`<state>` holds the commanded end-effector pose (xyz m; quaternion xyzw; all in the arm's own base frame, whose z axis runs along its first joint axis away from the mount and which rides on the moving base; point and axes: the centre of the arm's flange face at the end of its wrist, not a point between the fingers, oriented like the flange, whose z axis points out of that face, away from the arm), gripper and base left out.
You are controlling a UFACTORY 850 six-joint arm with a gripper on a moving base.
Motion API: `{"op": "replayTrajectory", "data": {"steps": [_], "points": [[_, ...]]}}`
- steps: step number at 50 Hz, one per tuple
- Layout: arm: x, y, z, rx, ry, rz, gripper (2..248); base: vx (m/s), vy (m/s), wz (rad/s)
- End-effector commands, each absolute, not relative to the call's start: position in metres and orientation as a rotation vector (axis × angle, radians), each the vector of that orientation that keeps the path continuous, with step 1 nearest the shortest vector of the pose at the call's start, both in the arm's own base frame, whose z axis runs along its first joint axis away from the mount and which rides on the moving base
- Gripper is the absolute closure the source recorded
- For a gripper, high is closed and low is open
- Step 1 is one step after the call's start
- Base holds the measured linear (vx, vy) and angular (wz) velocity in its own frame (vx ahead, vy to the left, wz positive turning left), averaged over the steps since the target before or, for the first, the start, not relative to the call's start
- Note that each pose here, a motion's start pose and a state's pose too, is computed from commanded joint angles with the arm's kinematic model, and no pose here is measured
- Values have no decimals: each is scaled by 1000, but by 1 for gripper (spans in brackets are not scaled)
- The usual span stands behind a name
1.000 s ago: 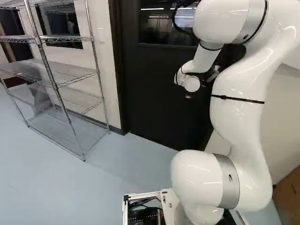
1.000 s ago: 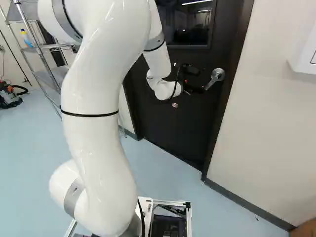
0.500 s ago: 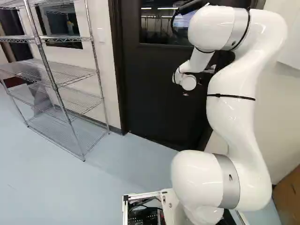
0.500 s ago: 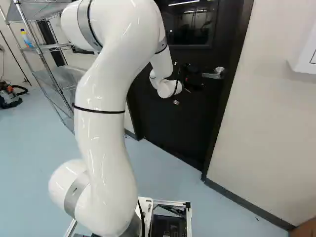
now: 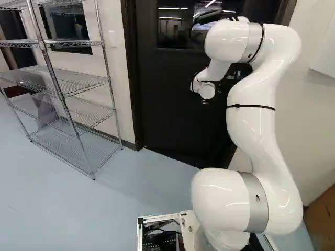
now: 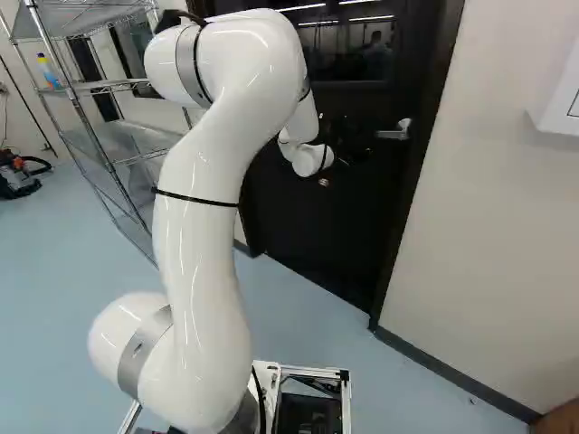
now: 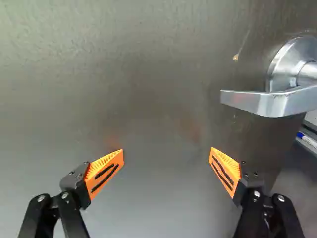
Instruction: Open the door and move inside
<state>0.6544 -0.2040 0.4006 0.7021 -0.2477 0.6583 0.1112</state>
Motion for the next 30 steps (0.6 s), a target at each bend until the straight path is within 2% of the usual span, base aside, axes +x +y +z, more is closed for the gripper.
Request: {"op": "replayTrajectory", "data": {"steps": [30], "points": [[717,-219,390,1996,-643,2033,3,0,0,0]]}}
